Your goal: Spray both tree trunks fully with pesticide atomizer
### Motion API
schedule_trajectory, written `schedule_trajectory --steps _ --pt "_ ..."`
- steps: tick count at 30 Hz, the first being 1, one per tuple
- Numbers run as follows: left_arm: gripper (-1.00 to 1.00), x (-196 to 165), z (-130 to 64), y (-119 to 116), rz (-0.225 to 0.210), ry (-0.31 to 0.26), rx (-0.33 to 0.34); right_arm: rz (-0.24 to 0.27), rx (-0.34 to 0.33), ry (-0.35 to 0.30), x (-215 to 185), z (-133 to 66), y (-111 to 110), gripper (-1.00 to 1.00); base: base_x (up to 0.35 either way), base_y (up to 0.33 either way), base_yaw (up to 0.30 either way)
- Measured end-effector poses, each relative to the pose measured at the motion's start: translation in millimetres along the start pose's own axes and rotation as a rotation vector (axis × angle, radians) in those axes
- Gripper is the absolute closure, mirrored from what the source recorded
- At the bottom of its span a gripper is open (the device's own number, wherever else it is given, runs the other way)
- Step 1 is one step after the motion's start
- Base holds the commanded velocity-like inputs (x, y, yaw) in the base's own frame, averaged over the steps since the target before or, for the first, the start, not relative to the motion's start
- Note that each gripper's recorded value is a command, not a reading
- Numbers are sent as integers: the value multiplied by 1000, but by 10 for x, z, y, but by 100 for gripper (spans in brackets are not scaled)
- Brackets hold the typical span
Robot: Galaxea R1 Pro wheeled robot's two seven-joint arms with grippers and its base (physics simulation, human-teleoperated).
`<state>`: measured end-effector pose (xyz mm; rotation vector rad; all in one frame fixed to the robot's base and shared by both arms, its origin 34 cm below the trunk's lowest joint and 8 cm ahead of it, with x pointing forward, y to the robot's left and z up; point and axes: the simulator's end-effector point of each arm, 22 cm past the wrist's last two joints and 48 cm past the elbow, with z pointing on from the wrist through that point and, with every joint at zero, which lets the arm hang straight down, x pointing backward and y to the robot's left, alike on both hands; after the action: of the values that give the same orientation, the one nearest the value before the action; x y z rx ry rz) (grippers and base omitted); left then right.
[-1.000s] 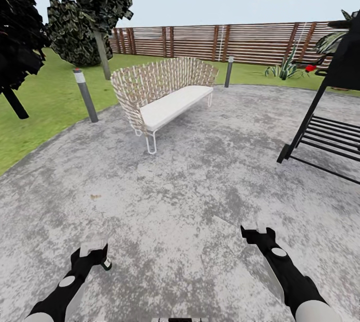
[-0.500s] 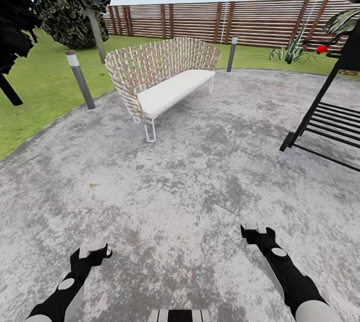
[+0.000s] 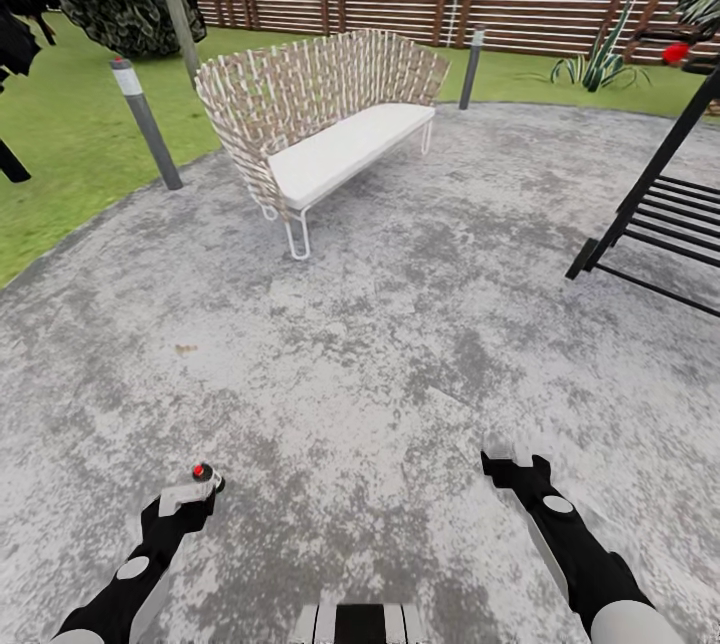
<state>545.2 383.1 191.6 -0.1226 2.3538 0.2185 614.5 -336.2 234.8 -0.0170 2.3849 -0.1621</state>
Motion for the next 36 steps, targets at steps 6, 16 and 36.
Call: schedule_trajectory --steps 6,16,36 --pt "-100 189 38 -3 7 32 -1 -4 -2 34 195 69 19 -100 0 0 0" --pt "-100 509 87 -5 18 87 -2 -10 -5 90 526 169 48 -100 0 0 0" --pt "-100 656 28 13 30 59 -2 -19 -11 127 733 204 80 -100 10 0 0"
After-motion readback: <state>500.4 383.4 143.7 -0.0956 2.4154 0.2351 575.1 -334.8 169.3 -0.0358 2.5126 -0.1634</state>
